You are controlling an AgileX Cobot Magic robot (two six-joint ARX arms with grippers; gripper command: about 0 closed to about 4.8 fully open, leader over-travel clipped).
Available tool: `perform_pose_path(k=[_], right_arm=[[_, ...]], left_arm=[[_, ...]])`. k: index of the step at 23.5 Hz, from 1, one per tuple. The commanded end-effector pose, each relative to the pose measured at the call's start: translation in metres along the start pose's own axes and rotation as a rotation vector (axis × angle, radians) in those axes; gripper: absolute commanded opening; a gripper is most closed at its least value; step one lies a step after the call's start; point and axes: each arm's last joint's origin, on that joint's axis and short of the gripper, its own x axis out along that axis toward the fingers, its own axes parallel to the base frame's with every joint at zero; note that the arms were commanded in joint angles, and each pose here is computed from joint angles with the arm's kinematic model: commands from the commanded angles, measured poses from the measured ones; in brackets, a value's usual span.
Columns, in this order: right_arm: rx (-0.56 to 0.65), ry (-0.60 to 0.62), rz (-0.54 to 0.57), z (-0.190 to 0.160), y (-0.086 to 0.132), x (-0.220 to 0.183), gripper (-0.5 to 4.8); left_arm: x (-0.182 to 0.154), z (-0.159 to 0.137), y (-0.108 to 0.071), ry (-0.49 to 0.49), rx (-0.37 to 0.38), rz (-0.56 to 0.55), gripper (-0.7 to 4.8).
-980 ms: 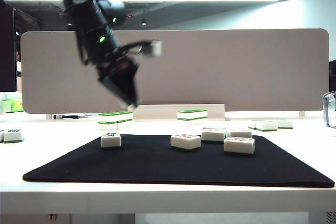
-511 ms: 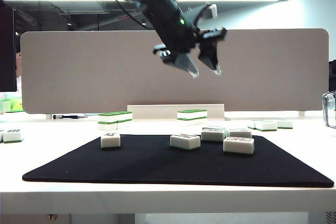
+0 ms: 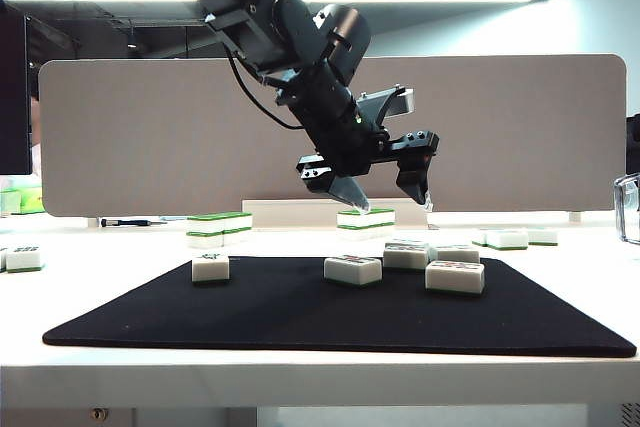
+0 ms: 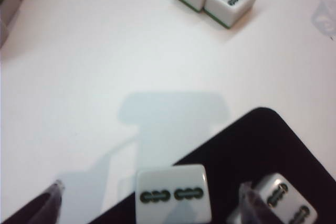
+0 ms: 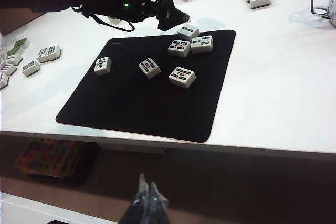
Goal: Align six mahjong tiles in a row on the table.
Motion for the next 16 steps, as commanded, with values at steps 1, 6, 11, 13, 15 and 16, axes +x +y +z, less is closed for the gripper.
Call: perform_pose_path(k=[1,6,11,13,15,16], right_arm=[[-0.011,-0.021,0.002,-0.001,0.001,-0.002,-0.01],[-0.011,-0.021,0.002,-0.001,0.001,-0.002,-0.01],[-0.011,-0.021,0.002,-0.001,0.001,-0.002,-0.01],[-0.011,-0.021,0.002,-0.001,0.001,-0.002,-0.01],[-0.011,-0.022,0.002,-0.001,0.001,-0.002,-0.01],[-0.011,-0.022,0.002,-0.001,0.001,-0.002,-0.01]], left_arm=[[0.006,-0.001,-0.001,-0.022,0.0,-0.006,4.37],[0.017,-0.011,-0.003,0.006,0.002,-0.01,4.36],[0.02,-0.013,-0.006,0.002,0.006,-0.021,4.36],[0.023,-0.015,-0.006,0.003,0.006,-0.019,4.35],[0.029,-0.022,-0.006,0.022,0.005,-0.019,4.35],[0.03,-0.023,-0.006,0.027,0.005,-0.019,4.35]])
